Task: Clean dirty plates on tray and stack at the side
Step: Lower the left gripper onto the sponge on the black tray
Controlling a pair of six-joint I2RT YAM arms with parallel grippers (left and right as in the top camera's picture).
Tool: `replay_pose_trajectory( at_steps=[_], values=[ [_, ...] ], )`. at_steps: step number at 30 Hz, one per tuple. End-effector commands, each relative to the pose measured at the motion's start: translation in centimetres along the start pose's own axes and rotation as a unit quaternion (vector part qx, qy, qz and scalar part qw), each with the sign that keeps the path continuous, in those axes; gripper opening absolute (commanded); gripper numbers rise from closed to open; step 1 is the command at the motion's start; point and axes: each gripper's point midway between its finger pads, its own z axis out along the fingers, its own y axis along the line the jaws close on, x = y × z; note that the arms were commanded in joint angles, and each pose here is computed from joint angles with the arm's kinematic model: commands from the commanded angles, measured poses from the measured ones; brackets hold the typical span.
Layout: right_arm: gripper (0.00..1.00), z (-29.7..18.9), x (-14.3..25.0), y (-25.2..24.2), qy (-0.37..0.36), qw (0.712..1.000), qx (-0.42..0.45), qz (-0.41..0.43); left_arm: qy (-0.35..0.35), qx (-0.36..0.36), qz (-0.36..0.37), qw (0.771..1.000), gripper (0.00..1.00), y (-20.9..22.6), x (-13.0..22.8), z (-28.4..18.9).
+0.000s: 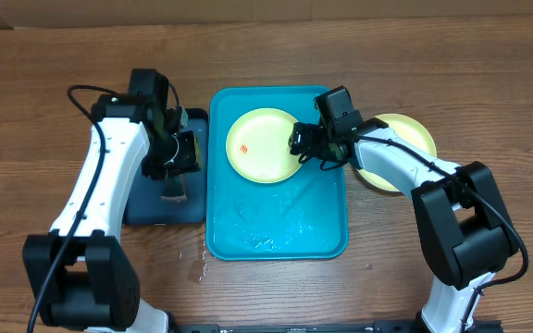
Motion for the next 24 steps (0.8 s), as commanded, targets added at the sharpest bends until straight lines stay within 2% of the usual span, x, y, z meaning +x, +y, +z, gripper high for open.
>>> replay_pose_trajectory(
  at_steps=[1, 3, 7, 10, 21, 24],
  values=[
    [0.88, -0.2, 0.0, 0.2, -0.002, 1.0, -0.002, -0.004, 0.001, -0.095, -0.037, 0.995, 0.48, 3.5, -0.7, 1.3],
    [0.88, -0.2, 0.0, 0.2, -0.002, 1.0, -0.002, -0.004, 0.016, -0.117, -0.046, 0.992, 0.51, 4.4, -0.6, 2.3],
    [0.88, -0.2, -0.1, 0.3, -0.003, 1.0, -0.003, -0.004, 0.059, -0.129, -0.048, 0.989, 0.51, 4.9, 0.0, 4.9],
    [0.88, -0.2, -0.1, 0.3, -0.003, 1.0, -0.003, -0.004, 0.081, -0.134, -0.052, 0.986, 0.39, 5.4, 0.2, 6.6],
    [0.88, -0.2, -0.1, 0.3, -0.005, 1.0, -0.004, -0.005, 0.086, -0.111, -0.103, 0.985, 0.36, 8.0, -0.4, 7.1],
    [0.88, -0.2, -0.1, 0.3, -0.005, 1.0, -0.004, -0.005, 0.086, -0.076, -0.105, 0.988, 0.25, 7.5, -0.7, 7.3]
  ],
)
